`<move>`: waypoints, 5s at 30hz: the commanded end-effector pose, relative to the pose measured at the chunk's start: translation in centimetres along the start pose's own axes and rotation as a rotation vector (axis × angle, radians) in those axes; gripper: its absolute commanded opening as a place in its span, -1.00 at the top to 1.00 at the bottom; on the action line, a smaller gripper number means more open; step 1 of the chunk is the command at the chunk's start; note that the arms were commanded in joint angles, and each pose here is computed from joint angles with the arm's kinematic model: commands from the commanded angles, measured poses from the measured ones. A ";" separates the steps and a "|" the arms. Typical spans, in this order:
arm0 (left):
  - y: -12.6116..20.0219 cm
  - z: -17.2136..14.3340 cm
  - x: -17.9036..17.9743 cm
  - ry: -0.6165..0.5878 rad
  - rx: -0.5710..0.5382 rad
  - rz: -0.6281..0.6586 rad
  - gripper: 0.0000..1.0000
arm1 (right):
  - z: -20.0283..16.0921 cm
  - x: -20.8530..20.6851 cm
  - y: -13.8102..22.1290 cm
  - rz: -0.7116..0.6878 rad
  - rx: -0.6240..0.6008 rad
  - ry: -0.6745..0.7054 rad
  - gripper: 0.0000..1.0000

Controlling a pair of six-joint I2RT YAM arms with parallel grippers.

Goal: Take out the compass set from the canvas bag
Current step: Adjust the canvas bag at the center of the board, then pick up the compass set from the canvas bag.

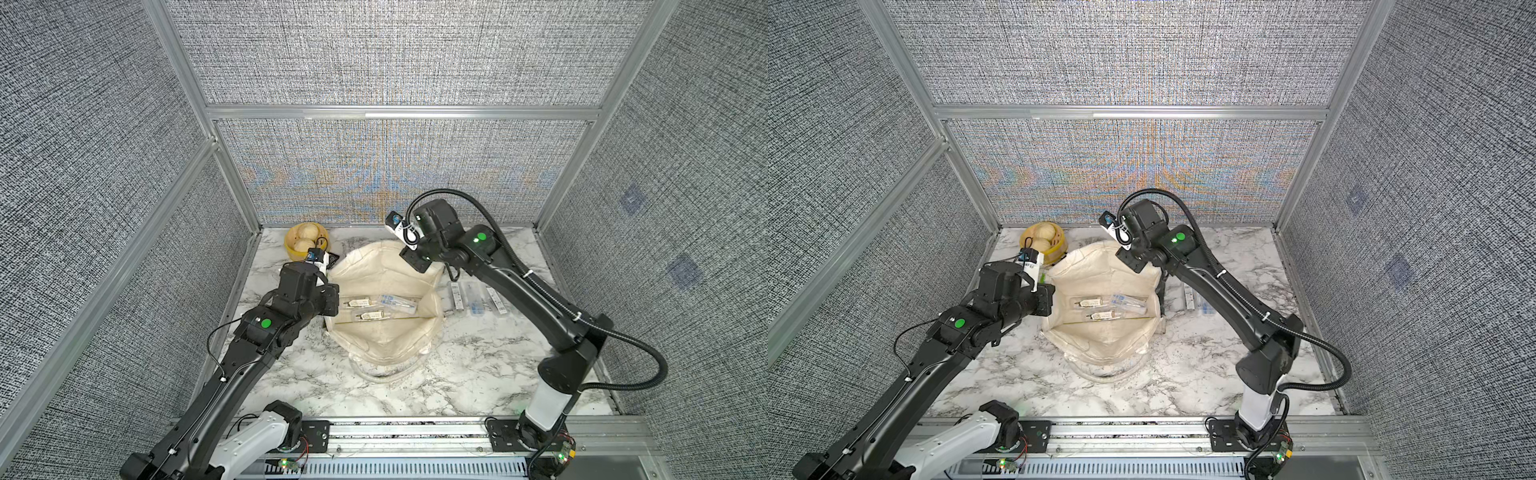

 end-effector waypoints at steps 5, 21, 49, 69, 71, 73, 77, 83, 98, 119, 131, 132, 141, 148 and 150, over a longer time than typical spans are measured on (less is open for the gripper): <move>-0.1 -0.2 0.3 -0.038 0.015 0.031 1.00 | 1.4 2.3 0.0 0.093 -0.023 0.214 -0.07; 0.8 -0.9 0.9 -0.044 -0.006 0.038 1.00 | 2.5 1.2 0.9 0.025 -0.006 0.292 -0.08; 0.8 -1.9 1.5 -0.071 -0.013 0.048 1.00 | 4.9 2.3 -1.2 0.129 -0.101 0.539 -0.06; 1.3 -2.0 1.7 -0.069 -0.031 0.049 1.00 | 4.4 3.4 -4.5 0.236 -0.071 0.547 0.21; 1.3 -2.0 1.7 -0.068 -0.032 0.051 1.00 | 4.3 3.3 -4.8 0.204 -0.060 0.536 0.44; 1.3 -2.0 1.7 -0.069 -0.029 0.049 1.00 | 4.4 3.0 -4.9 0.164 -0.051 0.527 0.70; 1.3 -2.0 1.7 -0.066 -0.015 0.053 1.00 | 4.5 2.7 -4.8 0.127 -0.048 0.514 0.89; 1.8 -1.8 1.6 -0.058 0.007 0.063 0.65 | 4.4 2.4 -4.5 0.096 -0.071 0.488 1.00; 1.3 -3.6 1.2 0.106 0.222 0.017 -0.08 | 4.0 1.9 -4.8 0.096 -0.073 0.440 1.00; -0.4 -3.7 1.7 0.085 0.183 0.065 1.00 | 4.7 1.8 1.5 0.022 -0.076 0.438 0.25; 0.2 -3.3 1.6 0.067 0.104 0.031 1.00 | 1.1 13.1 3.2 0.250 -0.120 0.339 0.01; 0.2 -3.4 1.7 0.066 0.102 0.030 1.00 | 0.4 14.0 1.9 0.278 -0.083 0.334 0.02; -0.5 -4.1 1.8 0.068 0.130 0.019 1.00 | -2.8 14.6 -10.3 0.194 0.161 0.247 0.17; -0.6 -4.1 1.8 0.064 0.131 0.017 1.00 | -4.9 13.7 -15.6 0.190 0.244 0.156 0.15; -0.7 -4.2 1.9 0.061 0.136 0.019 1.00 | -5.7 13.6 -16.6 0.208 0.264 0.133 0.13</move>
Point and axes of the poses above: each gripper's point midway between its finger pads, its own y axis back along the fingers, its own x axis along the line the jaws close on, z = x × y, the point moved 10 cm from there along y, back along the fingers, and after that the axes turned 14 degrees about y, right-handed, at the moved point
